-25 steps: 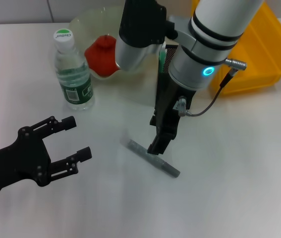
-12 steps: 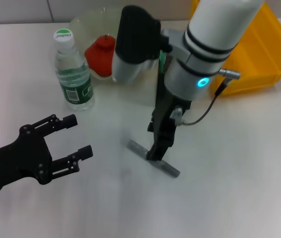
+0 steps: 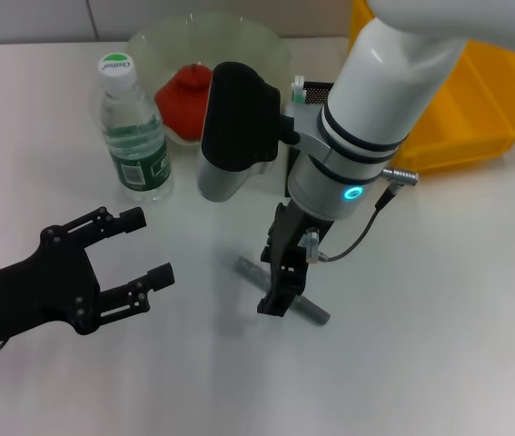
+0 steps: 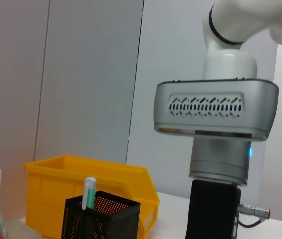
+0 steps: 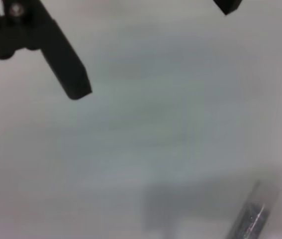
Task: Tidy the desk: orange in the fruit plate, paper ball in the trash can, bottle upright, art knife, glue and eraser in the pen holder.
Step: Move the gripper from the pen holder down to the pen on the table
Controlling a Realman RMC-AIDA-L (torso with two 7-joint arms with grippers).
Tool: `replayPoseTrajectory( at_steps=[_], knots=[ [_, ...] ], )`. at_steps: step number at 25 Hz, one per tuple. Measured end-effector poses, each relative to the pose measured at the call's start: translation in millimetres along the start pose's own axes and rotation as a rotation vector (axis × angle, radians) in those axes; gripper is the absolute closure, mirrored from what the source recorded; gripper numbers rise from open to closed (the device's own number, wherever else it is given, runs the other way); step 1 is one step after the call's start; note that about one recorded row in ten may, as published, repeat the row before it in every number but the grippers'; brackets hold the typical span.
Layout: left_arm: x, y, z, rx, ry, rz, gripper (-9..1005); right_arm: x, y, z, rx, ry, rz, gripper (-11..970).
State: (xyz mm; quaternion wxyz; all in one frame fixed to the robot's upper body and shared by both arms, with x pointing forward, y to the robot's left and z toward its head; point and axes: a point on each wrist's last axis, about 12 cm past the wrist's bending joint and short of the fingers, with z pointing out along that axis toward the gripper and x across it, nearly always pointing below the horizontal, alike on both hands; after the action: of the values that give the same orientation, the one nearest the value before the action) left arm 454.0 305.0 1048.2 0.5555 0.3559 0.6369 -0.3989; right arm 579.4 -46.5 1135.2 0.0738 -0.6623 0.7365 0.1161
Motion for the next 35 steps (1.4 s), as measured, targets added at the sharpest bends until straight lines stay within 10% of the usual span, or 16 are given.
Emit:
replayPoseTrajectory(
  at_steps=[27, 35],
  knots=[
    [-3.6, 3.7, 8.8, 0.012, -0.013, 0.007, 213, 12.0, 0.3, 14.0, 0.009, 0.011, 0.016, 344],
    [-4.2, 4.5, 9.6, 0.011, -0.016, 0.009, 213, 14.0, 0.2, 15.6, 0.015, 0.023, 0.012, 780]
  ],
)
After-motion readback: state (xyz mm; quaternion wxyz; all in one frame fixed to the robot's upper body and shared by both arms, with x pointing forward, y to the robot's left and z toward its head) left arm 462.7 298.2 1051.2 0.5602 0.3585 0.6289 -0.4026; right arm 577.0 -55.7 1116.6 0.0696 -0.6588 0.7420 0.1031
